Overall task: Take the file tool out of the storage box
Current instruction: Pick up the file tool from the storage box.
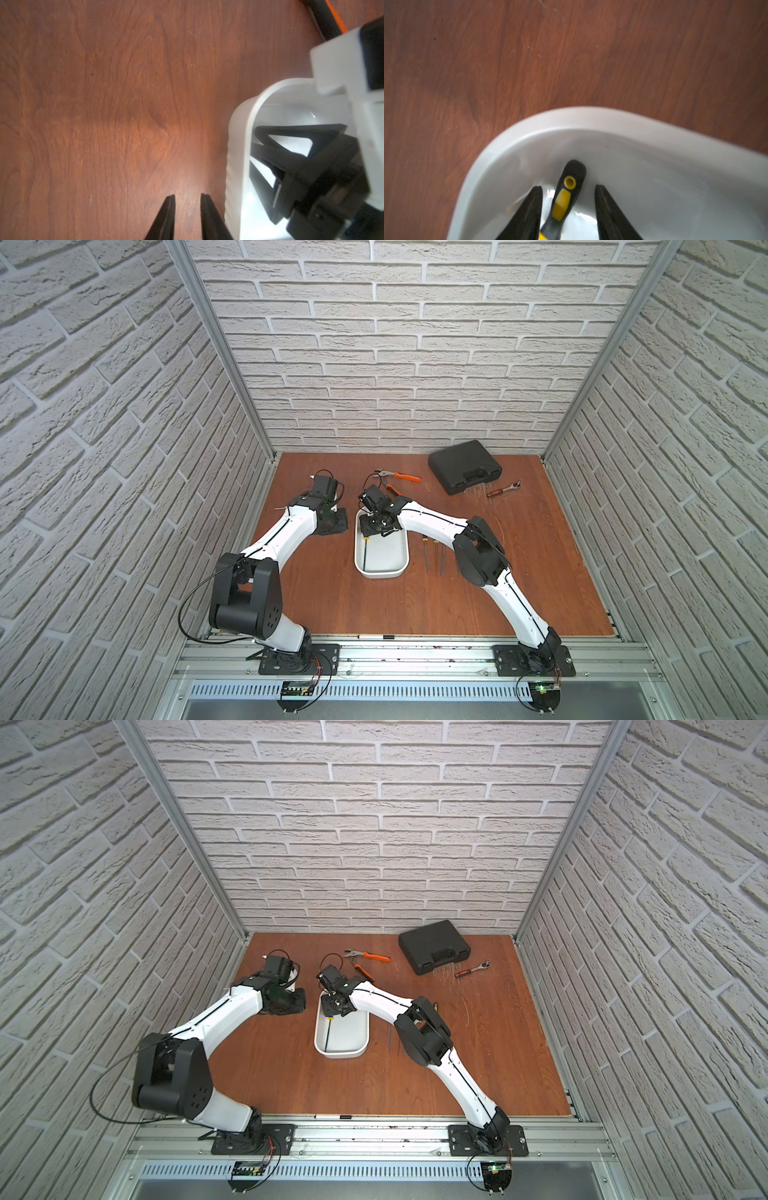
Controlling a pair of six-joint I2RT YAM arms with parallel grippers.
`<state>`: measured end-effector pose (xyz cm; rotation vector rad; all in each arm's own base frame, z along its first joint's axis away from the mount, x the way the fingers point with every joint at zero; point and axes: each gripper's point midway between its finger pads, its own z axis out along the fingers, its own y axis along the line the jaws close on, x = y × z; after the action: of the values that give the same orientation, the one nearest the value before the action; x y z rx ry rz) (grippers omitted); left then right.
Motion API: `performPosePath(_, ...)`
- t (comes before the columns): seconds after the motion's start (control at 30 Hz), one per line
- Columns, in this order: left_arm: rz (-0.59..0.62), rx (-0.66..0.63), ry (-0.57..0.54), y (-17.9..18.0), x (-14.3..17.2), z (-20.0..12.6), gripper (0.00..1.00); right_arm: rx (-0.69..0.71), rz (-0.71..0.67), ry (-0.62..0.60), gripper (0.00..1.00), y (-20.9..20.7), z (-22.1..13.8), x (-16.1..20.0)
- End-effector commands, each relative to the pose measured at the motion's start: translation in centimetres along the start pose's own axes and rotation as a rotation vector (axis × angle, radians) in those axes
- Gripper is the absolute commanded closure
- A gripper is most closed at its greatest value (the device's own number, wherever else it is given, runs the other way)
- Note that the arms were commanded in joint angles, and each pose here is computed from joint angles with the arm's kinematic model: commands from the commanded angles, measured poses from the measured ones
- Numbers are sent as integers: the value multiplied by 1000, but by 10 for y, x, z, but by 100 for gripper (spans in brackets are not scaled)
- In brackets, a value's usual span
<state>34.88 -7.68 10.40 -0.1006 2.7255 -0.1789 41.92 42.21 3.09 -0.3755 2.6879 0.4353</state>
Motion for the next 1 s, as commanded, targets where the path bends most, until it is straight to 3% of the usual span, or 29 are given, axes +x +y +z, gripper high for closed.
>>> performPosePath(0.0,-14,10,-33,0,-3,-5,72,56,-23,57,58,-4,4,17)
performPosePath(0.1,-13,7,-31,1,-2,-5,72,69,-32,68,66,-5,4,21)
performPosePath(0.23,-13,8,-30,1,-1,-5,72,88,-37,76,87,-9,5,20)
performPosePath(0.4,-10,5,-30,2,1,-5,72,67,-32,52,97,-5,-4,10)
performPosePath(0.53,-8,4,-31,2,0,-5,72,-21,-44,-29,97,14,-28,-9)
performPosePath(0.7,-12,15,-34,-1,-3,-4,72,-100,23,-177,97,19,-85,-46)
performPosePath(0.83,-10,16,-41,-2,-7,-5,72,-84,73,-284,97,-6,-131,-67)
performPosePath(0.97,-4,8,-50,-1,-9,-7,72,35,87,-351,98,-60,-176,-65)
